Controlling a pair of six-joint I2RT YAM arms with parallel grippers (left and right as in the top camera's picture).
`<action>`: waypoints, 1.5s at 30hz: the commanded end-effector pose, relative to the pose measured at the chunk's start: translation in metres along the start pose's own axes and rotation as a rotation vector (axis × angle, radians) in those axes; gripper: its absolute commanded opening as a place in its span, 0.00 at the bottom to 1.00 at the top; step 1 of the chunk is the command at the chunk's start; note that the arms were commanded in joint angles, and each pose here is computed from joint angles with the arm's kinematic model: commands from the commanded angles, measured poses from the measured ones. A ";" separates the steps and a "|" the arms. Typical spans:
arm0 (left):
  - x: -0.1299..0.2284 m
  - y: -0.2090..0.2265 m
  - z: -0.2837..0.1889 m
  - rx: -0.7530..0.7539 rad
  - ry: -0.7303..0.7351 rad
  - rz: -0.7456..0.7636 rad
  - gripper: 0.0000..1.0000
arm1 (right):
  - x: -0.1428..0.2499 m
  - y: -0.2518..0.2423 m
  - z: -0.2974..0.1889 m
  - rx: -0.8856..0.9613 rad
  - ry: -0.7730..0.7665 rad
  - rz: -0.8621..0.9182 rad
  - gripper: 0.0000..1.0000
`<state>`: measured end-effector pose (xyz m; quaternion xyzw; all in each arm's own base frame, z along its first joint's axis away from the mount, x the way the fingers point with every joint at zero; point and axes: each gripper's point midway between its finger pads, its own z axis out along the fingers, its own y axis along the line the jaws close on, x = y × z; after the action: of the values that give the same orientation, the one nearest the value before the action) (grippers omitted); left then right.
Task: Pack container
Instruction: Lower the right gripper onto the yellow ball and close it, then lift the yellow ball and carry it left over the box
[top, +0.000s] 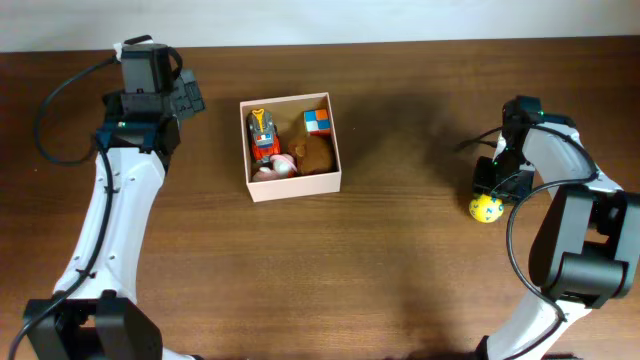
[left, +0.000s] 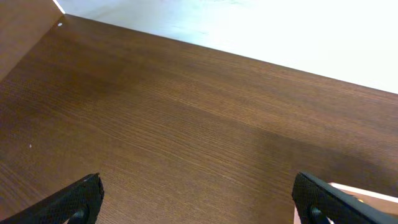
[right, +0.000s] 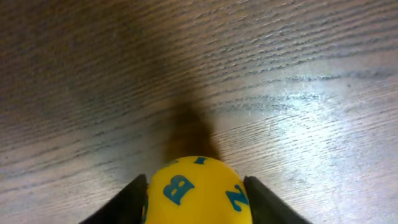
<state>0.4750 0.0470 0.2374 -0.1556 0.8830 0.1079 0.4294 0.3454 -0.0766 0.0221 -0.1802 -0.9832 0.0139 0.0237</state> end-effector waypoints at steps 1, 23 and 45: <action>-0.008 0.004 -0.005 -0.009 -0.021 -0.022 0.99 | 0.001 -0.005 -0.005 0.007 -0.011 0.019 0.38; -0.007 0.004 -0.005 -0.009 -0.020 -0.022 0.99 | -0.076 0.094 -0.162 -0.099 -0.405 -0.172 0.25; -0.007 0.004 -0.005 -0.009 -0.020 -0.022 0.99 | -0.026 0.343 -0.248 -0.397 -0.829 -0.610 0.16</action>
<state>0.4749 0.0470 0.2374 -0.1555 0.8831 0.1079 0.4292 0.5023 0.2296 0.2479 0.1245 -0.9091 -0.1046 -0.3835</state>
